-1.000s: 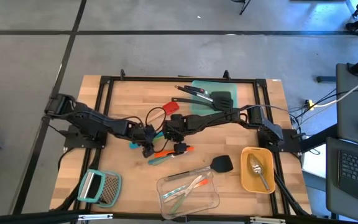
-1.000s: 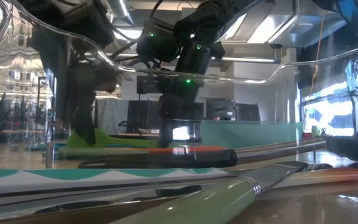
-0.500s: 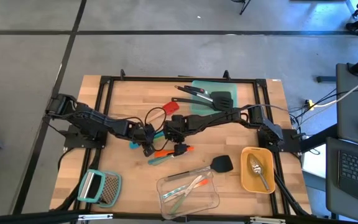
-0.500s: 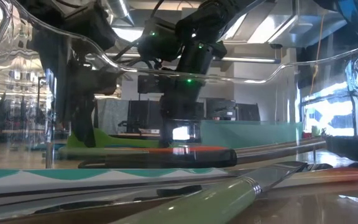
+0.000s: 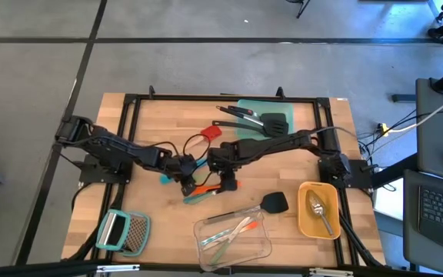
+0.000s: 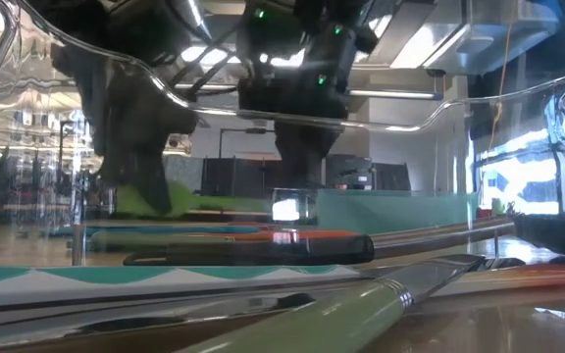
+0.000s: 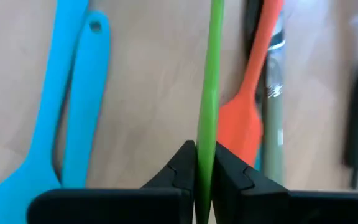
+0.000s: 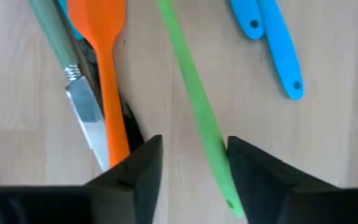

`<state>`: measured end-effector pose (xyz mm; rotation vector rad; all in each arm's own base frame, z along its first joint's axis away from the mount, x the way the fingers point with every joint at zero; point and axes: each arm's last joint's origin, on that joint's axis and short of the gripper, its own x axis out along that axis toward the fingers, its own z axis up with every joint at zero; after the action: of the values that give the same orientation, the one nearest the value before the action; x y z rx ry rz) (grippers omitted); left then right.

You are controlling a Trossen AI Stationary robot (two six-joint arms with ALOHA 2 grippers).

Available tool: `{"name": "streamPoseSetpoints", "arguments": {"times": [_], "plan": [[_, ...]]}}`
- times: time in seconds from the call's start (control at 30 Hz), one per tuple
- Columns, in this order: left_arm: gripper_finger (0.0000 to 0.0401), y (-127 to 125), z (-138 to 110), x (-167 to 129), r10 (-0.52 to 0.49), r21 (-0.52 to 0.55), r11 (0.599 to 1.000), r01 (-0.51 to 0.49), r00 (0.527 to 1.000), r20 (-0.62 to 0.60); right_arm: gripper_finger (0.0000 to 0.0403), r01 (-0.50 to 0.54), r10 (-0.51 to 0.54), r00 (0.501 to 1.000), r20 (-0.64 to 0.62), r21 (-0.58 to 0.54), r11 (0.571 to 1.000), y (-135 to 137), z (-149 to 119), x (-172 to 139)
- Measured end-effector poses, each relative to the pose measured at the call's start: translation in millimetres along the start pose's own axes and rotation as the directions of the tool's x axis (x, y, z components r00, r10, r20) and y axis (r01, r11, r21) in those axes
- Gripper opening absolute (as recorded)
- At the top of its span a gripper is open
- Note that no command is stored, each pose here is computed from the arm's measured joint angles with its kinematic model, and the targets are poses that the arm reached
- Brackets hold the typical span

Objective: Pick & Place Kitchen Items
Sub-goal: Put the green spatula into the green bin

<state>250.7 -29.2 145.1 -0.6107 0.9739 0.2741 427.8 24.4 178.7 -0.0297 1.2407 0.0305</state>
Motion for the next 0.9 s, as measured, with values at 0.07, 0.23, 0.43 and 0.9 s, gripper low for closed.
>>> {"name": "streamPoseSetpoints", "arguments": {"times": [0.07,0.23,0.43,0.9], "plan": [[0.0017,-3.1,5.1,-3.3,-0.008,-0.001,1.0,0.008,1.0,0.021,0.0203,0.009,-0.009,1.0,0.0,0.003,1.0,-0.6,-0.8,-10.3],[0.0016,-5.8,16.4,-13.6,-0.018,-0.03,0.999,0.02,0.998,0.053,0.0232,0.097,-0.097,0.995,-0.017,0.007,0.995,-4.5,-5.4,-41.6],[0.0016,-2.7,27.3,-27.5,-0.015,-0.089,0.996,0.027,0.991,0.131,0.0231,0.142,-0.149,0.987,0.055,0.122,0.982,-17.3,6.9,-75.8],[0.0016,-3.2,34.9,-57.0,-0.119,-0.068,0.988,0.135,0.973,0.198,0.0237,0.19,-0.237,0.954,0.184,0.241,0.952,-25.3,28.3,-105.3]]}}
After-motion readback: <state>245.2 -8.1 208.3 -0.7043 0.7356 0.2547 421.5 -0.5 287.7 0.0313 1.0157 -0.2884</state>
